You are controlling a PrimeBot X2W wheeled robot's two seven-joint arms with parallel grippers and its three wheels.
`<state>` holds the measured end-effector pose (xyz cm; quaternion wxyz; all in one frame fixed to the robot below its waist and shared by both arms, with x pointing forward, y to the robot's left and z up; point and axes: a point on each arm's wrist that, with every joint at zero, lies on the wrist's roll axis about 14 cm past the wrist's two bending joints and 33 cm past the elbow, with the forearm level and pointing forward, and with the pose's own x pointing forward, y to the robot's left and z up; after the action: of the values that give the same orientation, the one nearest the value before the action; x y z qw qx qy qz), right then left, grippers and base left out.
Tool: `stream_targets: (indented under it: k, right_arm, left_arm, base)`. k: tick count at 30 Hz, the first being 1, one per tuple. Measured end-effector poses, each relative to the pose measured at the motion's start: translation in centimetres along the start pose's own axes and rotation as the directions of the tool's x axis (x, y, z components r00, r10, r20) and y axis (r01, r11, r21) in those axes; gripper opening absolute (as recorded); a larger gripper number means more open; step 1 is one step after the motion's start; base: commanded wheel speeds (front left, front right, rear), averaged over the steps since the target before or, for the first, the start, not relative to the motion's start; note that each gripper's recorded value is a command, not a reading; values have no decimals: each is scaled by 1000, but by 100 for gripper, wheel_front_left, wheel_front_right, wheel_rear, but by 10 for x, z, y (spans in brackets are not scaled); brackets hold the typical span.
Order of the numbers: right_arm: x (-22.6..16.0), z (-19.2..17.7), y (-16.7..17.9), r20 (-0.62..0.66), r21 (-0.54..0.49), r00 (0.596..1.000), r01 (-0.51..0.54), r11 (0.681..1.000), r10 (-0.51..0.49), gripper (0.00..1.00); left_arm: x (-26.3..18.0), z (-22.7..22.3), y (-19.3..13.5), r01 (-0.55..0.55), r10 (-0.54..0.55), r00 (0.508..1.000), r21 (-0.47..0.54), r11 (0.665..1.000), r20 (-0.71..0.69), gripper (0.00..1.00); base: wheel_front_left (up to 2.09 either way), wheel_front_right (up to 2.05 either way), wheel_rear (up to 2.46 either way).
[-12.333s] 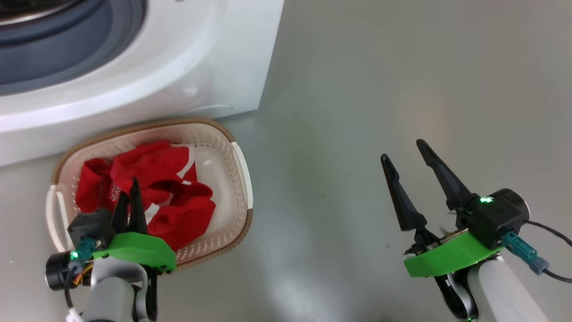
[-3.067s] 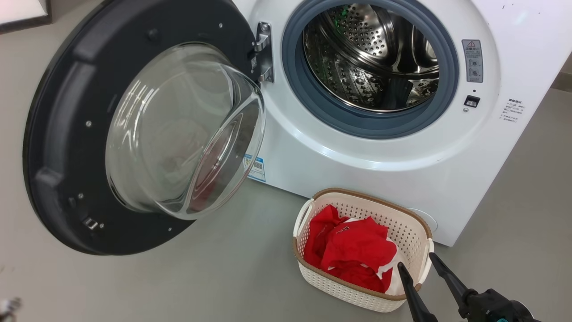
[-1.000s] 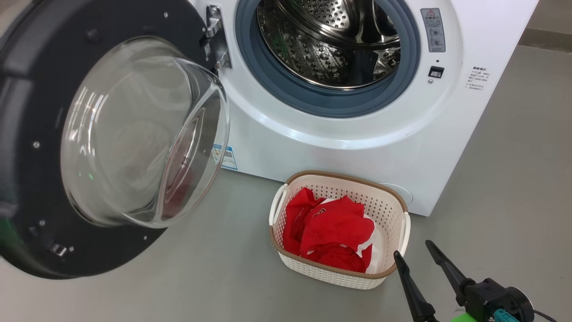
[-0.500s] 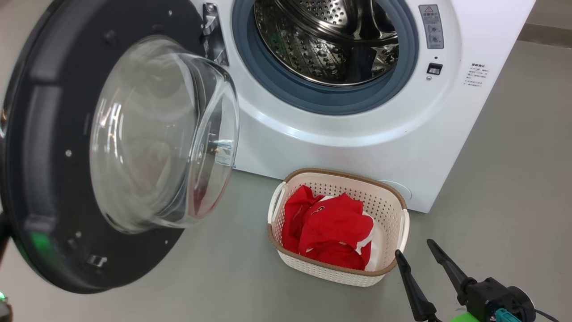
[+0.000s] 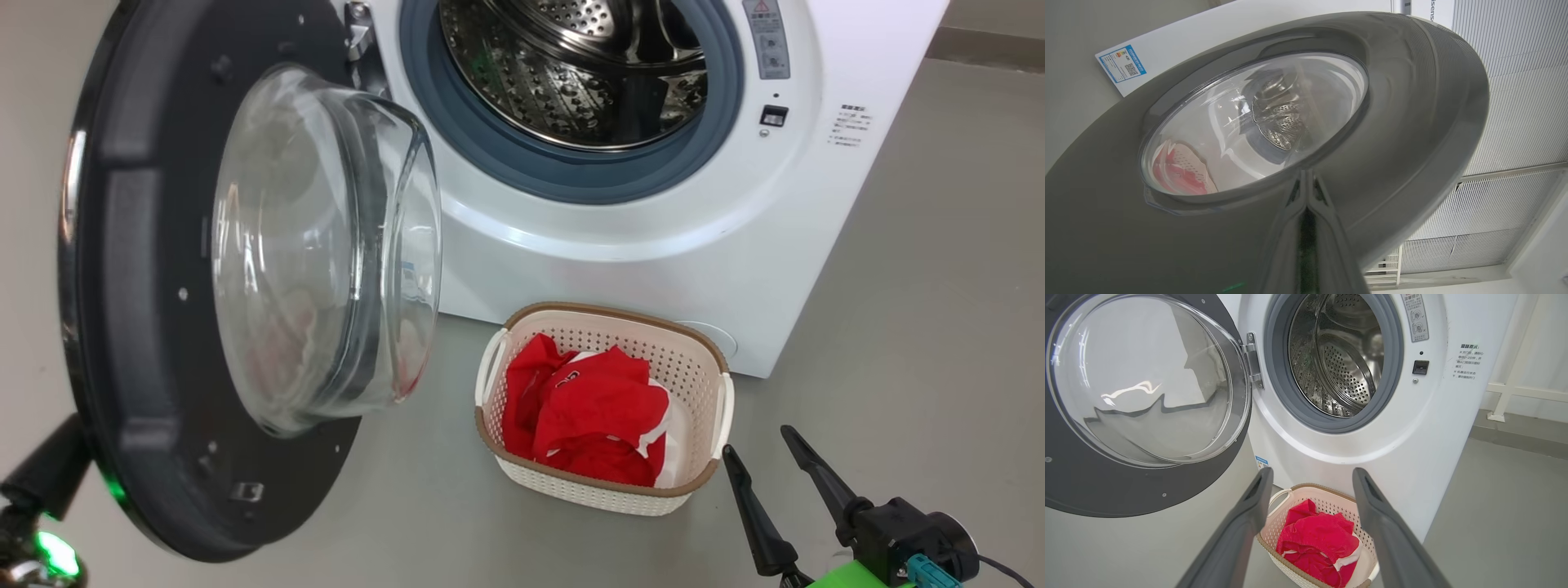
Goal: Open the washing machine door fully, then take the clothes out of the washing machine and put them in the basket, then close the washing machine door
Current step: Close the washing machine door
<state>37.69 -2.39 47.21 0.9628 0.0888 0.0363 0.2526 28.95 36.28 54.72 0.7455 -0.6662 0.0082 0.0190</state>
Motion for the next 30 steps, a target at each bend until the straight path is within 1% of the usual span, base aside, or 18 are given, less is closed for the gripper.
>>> stream_targets:
  k: [7, 17, 22, 30]
  right_arm:
    - [-4, 0, -8, 3, 2, 1000, 27, 1000, -27, 100]
    - [-10, -1, -20, 4, 5, 998, 67, 998, -67, 100]
    - [-10, 2, -25, 16, 5, 996, 82, 997, -82, 100]
    - [-11, 0, -30, 11, 7, 995, 98, 995, -98, 100]
  left_arm:
    - [9, -30, -5, 33, -35, 994, -19, 999, -104, 0]
    - [24, -63, -8, 55, -62, 977, -43, 998, -203, 0]
    - [29, -74, -9, 64, -75, 971, -57, 996, -227, 0]
    - [32, -77, -13, 77, -89, 969, -62, 995, -231, 0]
  base:
    - [0, 0, 0]
    - [0, 0, 0]
    - [0, 0, 0]
    - [0, 0, 0]
